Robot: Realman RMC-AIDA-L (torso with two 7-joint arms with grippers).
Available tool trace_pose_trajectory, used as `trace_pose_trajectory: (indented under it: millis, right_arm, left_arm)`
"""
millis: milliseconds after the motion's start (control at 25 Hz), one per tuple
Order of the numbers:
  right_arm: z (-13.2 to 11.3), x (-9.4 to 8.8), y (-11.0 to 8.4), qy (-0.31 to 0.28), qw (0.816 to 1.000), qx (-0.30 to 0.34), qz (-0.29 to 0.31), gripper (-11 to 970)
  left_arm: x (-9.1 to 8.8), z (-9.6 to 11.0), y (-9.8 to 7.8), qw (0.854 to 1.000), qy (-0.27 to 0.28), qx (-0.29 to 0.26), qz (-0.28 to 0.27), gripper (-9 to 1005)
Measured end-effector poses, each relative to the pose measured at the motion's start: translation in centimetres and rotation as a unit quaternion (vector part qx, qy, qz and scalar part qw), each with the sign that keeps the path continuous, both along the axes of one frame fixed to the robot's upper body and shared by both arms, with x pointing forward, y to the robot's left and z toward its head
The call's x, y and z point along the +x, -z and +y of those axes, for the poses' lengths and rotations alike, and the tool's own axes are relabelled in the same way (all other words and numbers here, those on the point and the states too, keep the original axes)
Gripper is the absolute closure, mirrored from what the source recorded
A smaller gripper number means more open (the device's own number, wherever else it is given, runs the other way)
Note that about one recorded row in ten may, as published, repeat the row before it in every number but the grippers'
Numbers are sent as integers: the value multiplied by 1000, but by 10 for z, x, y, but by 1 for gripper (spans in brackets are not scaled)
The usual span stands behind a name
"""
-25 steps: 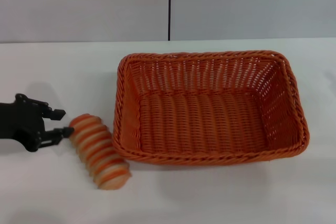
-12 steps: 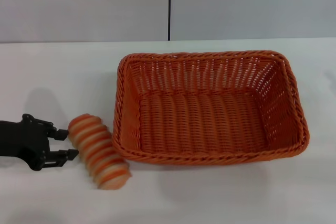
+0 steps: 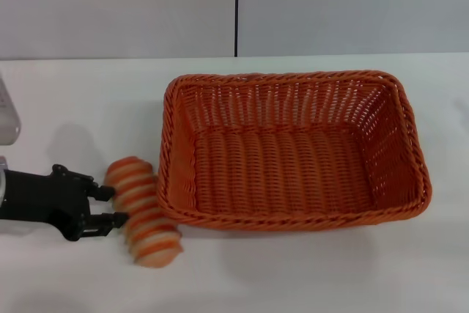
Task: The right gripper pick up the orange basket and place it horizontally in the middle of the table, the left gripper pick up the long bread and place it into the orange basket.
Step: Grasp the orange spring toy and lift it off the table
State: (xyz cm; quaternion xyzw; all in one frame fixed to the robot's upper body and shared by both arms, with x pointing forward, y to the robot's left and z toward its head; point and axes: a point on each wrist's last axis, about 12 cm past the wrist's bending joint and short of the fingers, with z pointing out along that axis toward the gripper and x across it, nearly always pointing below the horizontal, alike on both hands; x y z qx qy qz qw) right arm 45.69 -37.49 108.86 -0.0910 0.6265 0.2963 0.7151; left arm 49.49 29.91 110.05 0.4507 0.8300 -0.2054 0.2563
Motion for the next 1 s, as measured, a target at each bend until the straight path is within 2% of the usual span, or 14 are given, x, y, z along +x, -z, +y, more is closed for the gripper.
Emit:
trace_pose_trajectory:
  millis: [280,880,1000]
  right_arm:
    - [-1,0,1,4,1000,0,1,548]
    - [-5,2,2,19,1000,-3,2,548]
    - [-5,2,1,18,1000,-3,1,548]
  left_arm:
    - [4,-10,5,1000,1,11,-13,515]
    - [6,-18,5,999,22,21,-18,600]
    - [8,-18,2,999,21,23,-21,703]
